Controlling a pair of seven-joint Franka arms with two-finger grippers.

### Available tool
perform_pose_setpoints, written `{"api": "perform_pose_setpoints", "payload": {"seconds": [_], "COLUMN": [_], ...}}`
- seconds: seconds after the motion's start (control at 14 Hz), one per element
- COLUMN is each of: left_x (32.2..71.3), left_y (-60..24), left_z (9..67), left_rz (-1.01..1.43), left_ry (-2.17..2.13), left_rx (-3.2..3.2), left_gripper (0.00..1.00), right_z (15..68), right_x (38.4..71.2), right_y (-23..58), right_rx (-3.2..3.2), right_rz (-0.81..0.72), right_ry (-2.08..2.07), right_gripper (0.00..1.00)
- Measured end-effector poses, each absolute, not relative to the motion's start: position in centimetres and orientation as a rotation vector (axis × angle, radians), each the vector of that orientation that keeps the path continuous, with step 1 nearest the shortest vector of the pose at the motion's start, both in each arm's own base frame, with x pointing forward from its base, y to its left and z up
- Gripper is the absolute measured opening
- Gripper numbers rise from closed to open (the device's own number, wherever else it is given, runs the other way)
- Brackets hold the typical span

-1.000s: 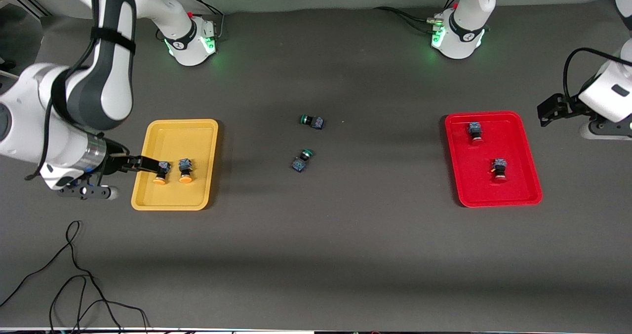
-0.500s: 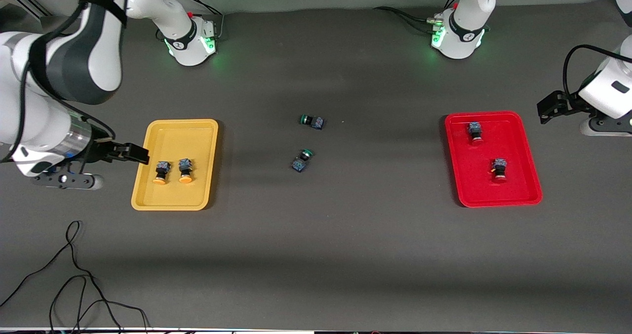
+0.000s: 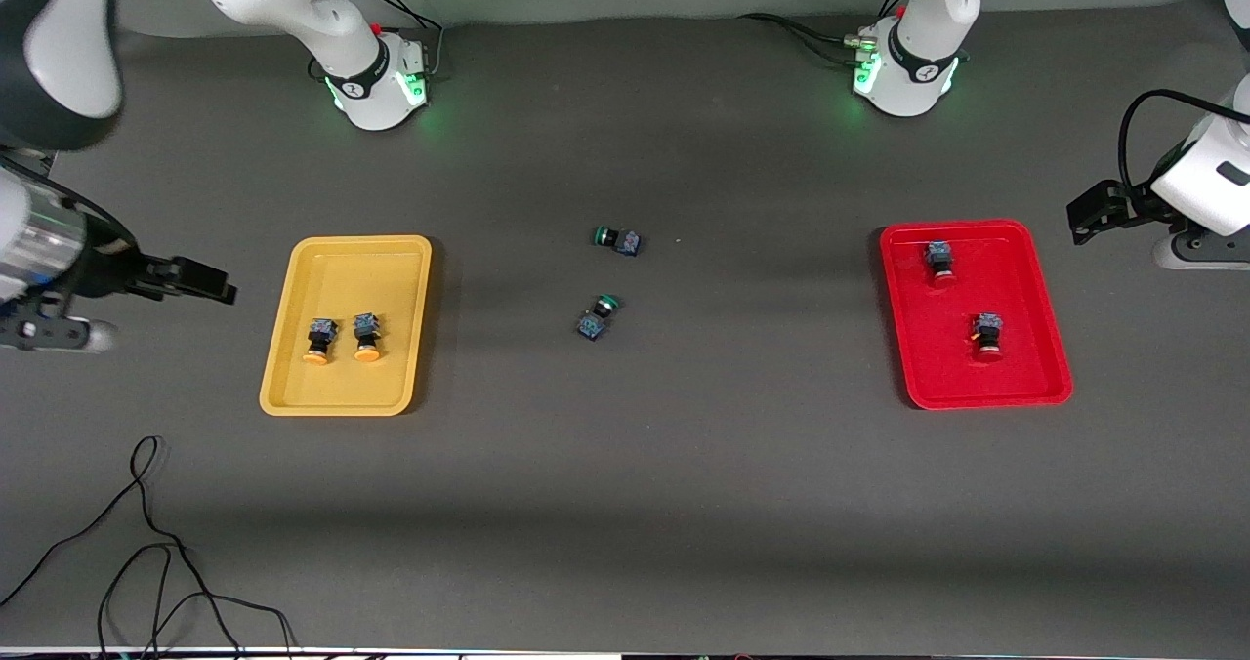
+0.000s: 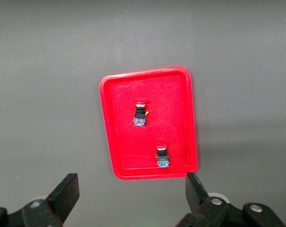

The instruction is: Place red and yellow buttons in trays

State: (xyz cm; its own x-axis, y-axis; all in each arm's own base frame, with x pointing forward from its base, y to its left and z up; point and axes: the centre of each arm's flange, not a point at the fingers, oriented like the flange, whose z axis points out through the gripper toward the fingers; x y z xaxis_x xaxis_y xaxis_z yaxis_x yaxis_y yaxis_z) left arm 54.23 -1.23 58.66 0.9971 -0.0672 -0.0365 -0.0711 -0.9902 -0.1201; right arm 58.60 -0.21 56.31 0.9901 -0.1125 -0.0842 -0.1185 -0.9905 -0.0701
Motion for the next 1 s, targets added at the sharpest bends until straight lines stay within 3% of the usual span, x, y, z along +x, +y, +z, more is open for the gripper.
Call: {"api": "perform_pose_setpoints", "payload": {"seconds": [0.64,1.0], "left_x": [54.2,54.2], "left_y": [-1.3,-1.2], "left_z": [58.0,58.2], "left_rz": [0.104,0.101], "left_ry": [0.105,0.103], "left_rx": [-3.016,-3.017], "left_gripper": [1.00,1.00], "right_z": [56.1,56.6], "right_x": [54.9,54.9], "right_y": [-3.5,-3.8], "right_rx": [-3.063,-3.128], "right_rz": [0.072,0.057], "right_ry": [0.206,0.187], "right_gripper": [1.00,1.00]}}
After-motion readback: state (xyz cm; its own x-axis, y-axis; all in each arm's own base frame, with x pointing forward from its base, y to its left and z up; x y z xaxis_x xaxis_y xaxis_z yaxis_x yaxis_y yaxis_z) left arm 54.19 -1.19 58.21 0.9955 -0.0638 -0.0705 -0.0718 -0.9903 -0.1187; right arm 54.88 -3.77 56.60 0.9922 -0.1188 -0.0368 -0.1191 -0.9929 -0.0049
